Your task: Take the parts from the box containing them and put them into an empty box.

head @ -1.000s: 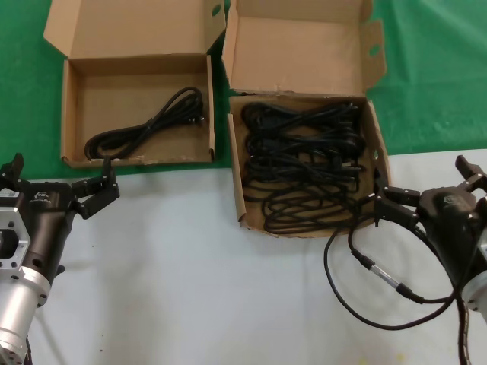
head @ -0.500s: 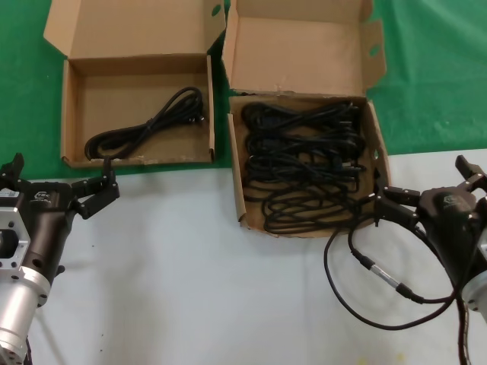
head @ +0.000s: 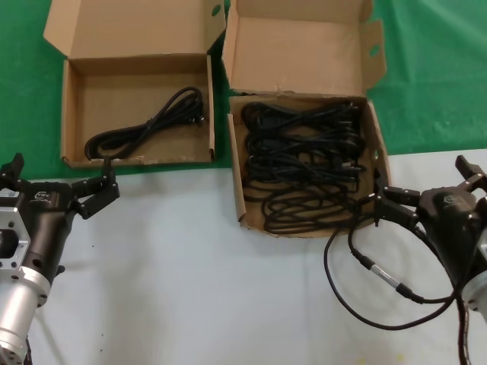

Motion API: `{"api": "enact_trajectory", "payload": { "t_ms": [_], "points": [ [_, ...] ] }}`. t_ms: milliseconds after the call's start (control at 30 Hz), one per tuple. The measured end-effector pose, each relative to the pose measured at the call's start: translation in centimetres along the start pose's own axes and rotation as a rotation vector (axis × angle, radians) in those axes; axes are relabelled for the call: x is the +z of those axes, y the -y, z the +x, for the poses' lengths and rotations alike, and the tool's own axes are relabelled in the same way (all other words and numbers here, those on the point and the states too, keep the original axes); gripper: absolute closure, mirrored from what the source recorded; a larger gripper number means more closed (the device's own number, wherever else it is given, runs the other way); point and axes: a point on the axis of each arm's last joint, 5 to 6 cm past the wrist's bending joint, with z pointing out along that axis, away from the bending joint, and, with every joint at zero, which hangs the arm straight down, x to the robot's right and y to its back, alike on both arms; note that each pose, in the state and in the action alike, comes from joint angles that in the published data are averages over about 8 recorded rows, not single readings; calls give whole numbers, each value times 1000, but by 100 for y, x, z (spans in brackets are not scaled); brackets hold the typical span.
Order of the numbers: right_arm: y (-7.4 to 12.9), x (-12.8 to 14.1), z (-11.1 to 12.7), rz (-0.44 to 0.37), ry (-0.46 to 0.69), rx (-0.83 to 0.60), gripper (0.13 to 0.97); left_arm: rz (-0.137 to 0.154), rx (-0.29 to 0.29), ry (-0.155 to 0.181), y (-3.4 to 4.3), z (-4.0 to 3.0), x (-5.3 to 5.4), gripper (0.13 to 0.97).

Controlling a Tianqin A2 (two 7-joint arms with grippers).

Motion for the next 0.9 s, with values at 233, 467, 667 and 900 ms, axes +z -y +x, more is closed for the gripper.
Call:
{"api": "enact_trajectory", "payload": {
  "t_ms": [233, 467, 667, 900],
  "points": [
    [0, 0, 0, 0, 0, 0, 130, 0, 0, 0, 0, 0, 0, 132],
    [0, 0, 0, 0, 0, 0, 130, 0, 0, 0, 0, 0, 0, 132],
    [0, 0, 0, 0, 0, 0, 130, 0, 0, 0, 0, 0, 0, 132],
    [0, 0, 0, 0, 0, 0, 130, 0, 0, 0, 0, 0, 0, 132]
  ]
}}
